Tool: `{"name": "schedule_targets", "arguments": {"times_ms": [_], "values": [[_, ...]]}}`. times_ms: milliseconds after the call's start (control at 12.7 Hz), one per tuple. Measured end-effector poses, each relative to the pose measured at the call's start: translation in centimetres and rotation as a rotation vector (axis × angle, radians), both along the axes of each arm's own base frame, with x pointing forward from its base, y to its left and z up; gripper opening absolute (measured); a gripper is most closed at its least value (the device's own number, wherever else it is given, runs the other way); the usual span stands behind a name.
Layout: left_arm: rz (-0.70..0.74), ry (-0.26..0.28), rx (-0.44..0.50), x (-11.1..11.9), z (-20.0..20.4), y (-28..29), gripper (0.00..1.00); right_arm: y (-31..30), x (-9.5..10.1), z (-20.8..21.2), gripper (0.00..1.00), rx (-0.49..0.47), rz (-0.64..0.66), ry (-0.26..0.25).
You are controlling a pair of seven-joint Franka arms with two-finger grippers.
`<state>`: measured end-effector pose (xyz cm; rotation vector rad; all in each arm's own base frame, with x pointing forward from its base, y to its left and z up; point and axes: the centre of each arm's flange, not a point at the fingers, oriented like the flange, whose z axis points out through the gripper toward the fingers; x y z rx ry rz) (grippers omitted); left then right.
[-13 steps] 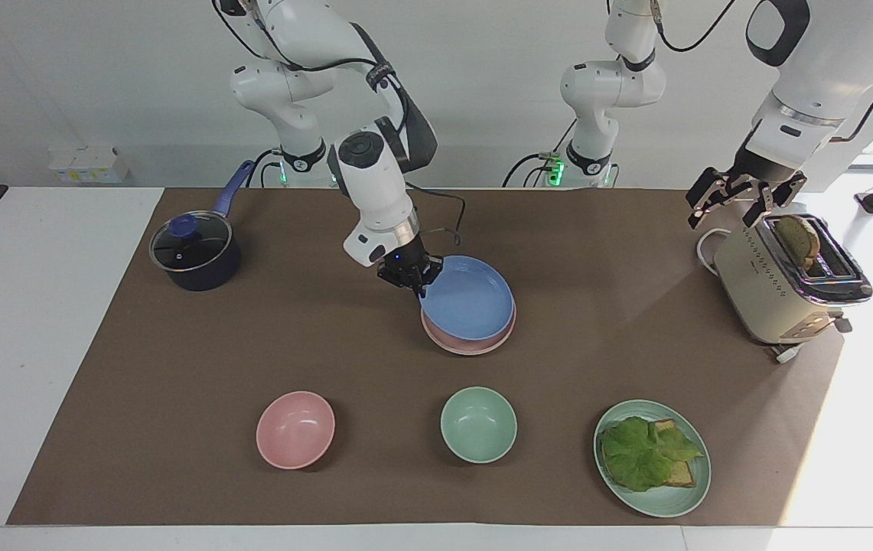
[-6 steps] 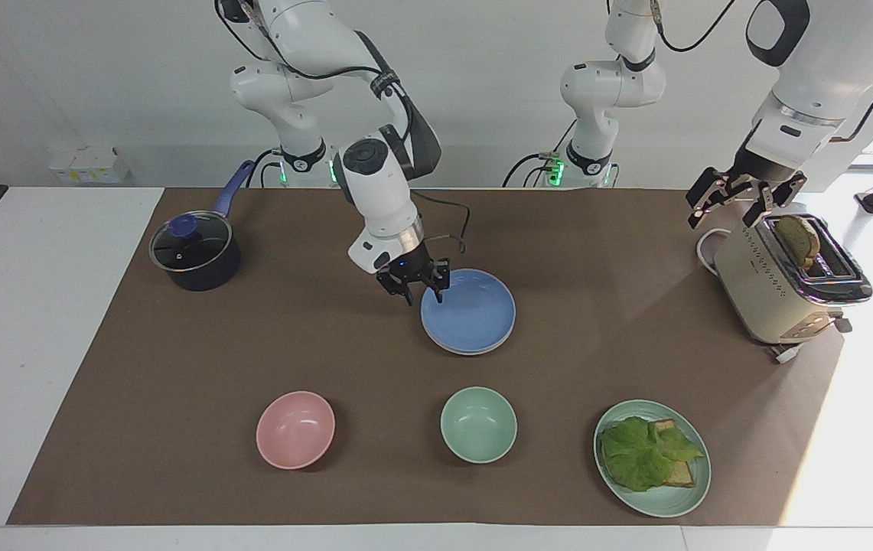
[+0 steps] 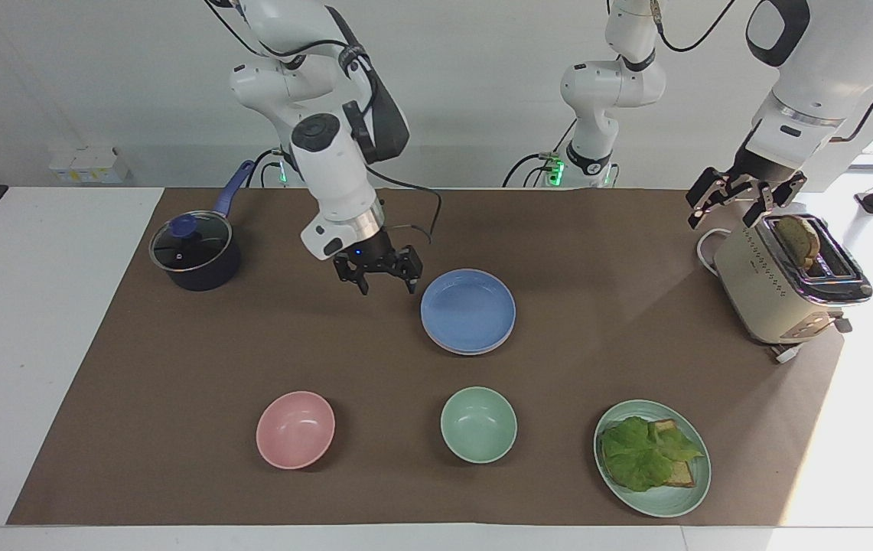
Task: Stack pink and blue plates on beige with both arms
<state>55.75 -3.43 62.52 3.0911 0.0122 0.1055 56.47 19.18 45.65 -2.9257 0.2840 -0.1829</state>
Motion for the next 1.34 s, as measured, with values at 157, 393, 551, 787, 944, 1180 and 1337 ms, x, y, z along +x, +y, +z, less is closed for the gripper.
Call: {"name": "schedule_targets", "arguments": {"times_ms": [157, 393, 551, 787, 944, 1180, 1337], "values": [[0.000, 0.000, 0.000, 0.0, 0.0, 0.0, 1.00, -6.1, 0.1, 3.7, 1.00, -0.053, -0.065, -0.014], [0.000, 0.000, 0.000, 0.0, 0.0, 0.0, 1.00, -14.8, -0.6, 9.6, 1.00, -0.086, -0.132, 0.024], [0.000, 0.000, 0.000, 0.0, 0.0, 0.0, 1.00, -19.5, -0.9, 12.8, 1.00, -0.123, -0.136, 0.038], [0.000, 0.000, 0.000, 0.0, 0.0, 0.0, 1.00, -21.7, -1.7, 15.9, 1.00, -0.169, -0.111, 0.077], [0.000, 0.000, 0.000, 0.0, 0.0, 0.0, 1.00, -21.2, -2.1, 17.1, 1.00, -0.171, -0.098, 0.115], [0.000, 0.000, 0.000, 0.0, 0.0, 0.0, 1.00, -20.2, -1.8, 17.7, 1.00, -0.180, -0.075, 0.141], [0.000, 0.000, 0.000, 0.0, 0.0, 0.0, 1.00, -18.7, -1.7, 17.8, 1.00, -0.208, -0.045, 0.139]]}}
